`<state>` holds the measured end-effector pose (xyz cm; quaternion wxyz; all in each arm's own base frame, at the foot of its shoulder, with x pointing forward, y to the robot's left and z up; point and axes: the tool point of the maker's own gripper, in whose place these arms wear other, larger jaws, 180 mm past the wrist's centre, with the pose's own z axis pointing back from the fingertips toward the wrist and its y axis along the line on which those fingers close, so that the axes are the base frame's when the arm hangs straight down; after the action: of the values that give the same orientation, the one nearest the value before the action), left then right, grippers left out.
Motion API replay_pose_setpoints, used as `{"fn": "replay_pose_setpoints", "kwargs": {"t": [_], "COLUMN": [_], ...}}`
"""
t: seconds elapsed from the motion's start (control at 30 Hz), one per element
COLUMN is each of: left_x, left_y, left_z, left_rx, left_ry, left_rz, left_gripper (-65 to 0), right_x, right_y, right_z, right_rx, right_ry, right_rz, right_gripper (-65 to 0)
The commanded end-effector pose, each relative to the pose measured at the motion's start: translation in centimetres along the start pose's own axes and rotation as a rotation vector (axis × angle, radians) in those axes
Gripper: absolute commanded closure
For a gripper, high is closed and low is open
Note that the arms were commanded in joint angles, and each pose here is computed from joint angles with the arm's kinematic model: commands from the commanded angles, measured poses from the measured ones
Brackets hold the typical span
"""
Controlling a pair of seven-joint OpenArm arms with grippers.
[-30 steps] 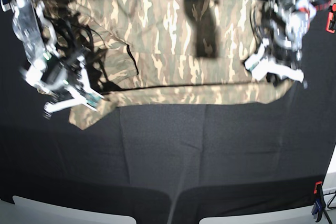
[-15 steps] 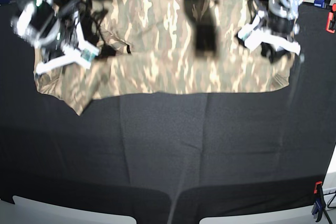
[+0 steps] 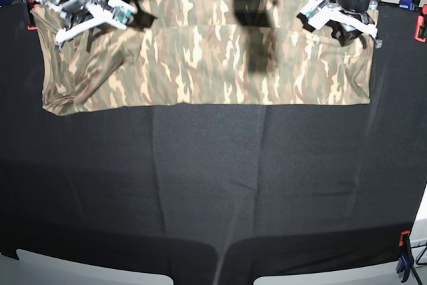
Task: Layout the t-shirt on the table in an organized manner, then fold the t-shirt properly
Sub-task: 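Lift both edges and fold them over toward the collar edge, then release the fold and move the left gripper inward over the folded shirt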
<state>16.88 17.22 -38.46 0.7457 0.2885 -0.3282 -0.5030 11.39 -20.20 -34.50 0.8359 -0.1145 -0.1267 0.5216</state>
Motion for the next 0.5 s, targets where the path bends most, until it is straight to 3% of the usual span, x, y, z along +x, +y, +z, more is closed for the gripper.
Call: {"fn": "replay_pose_setpoints", "kwargs": {"t": [0.0,0.13,0.47], "left_x": [0.2,0.2,0.2], "left_y": [1.1,1.1,1.1], "left_z": [0.1,0.1,0.1], "left_rx": [0.037,0.036,0.036], "left_ry": [-0.01,-0.01,-0.014], "left_rz": [-0.006,-0.004,-0.004], "left_gripper": [0.0,0.0,0.0], "right_x": [-0.1,0.2,3.0], "right_y": [-0.5,-0.1,3.2], "right_z": [0.4,0.4,1.0], "right_rx": [-0.02,0.002,0.196], "right_ry": [0.002,-0.016,-0.164], "right_rz": [0.006,-0.005,-0.084], "right_gripper": [0.0,0.0,0.0]}}
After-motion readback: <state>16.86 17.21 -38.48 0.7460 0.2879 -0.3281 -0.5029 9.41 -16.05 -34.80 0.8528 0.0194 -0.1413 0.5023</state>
